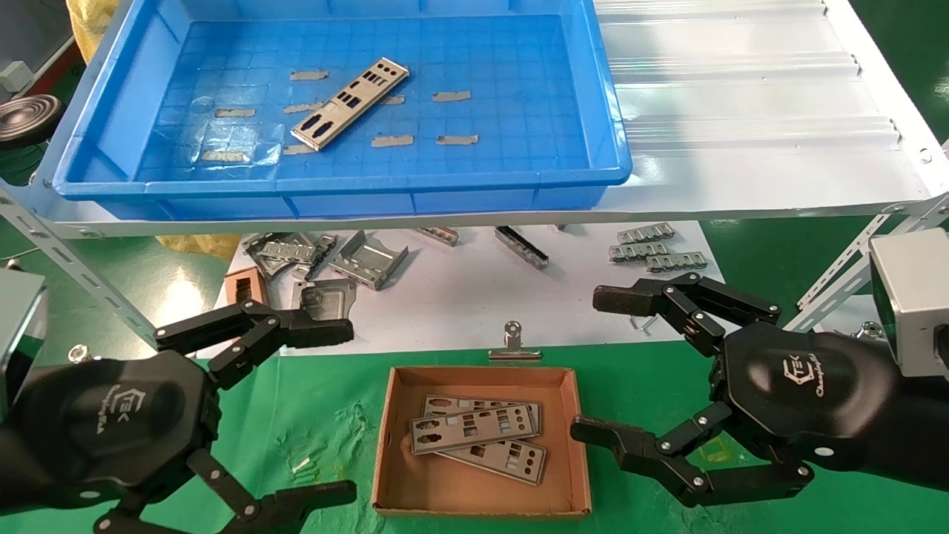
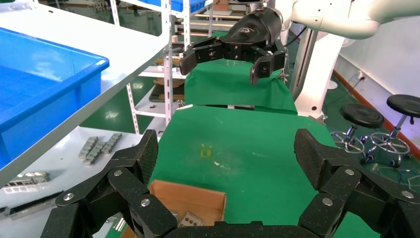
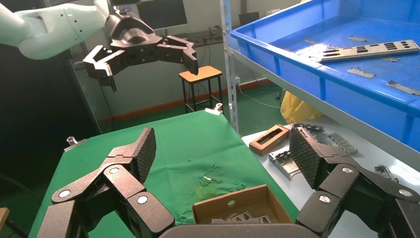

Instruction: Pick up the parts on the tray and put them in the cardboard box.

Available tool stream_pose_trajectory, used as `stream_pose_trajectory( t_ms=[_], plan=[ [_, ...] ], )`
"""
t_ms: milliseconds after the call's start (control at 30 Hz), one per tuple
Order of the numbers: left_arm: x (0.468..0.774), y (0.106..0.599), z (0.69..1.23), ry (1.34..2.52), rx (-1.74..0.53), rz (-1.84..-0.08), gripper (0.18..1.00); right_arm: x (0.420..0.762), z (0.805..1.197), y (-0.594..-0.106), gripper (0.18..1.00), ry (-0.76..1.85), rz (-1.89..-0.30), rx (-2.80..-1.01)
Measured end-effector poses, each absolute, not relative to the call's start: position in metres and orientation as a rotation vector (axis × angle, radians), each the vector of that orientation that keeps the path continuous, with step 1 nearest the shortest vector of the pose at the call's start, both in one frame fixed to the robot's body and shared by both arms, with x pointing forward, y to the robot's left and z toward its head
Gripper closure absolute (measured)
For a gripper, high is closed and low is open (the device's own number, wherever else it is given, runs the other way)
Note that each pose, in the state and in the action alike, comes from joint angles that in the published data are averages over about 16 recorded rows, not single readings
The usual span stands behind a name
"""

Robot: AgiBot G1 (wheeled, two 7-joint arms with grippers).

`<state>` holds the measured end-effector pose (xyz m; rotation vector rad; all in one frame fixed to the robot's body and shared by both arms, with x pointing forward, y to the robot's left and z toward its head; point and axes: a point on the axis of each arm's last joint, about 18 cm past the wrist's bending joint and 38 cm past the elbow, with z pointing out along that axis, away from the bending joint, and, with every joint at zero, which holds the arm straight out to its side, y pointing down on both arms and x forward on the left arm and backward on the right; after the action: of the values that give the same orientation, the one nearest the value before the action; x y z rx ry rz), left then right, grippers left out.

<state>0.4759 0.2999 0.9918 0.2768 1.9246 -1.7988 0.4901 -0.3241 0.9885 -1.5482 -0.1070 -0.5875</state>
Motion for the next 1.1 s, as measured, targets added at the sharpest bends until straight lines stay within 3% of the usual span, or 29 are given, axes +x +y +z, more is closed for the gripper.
stream_pose_trajectory(
  t_ms=[1100],
  plan=[
    [0.4761, 0.2999, 0.9917, 1.925, 0.277, -1.799, 0.184, 0.4901, 0.9885, -0.3241, 0.179, -0.107, -0.588, -1.548]
  ],
)
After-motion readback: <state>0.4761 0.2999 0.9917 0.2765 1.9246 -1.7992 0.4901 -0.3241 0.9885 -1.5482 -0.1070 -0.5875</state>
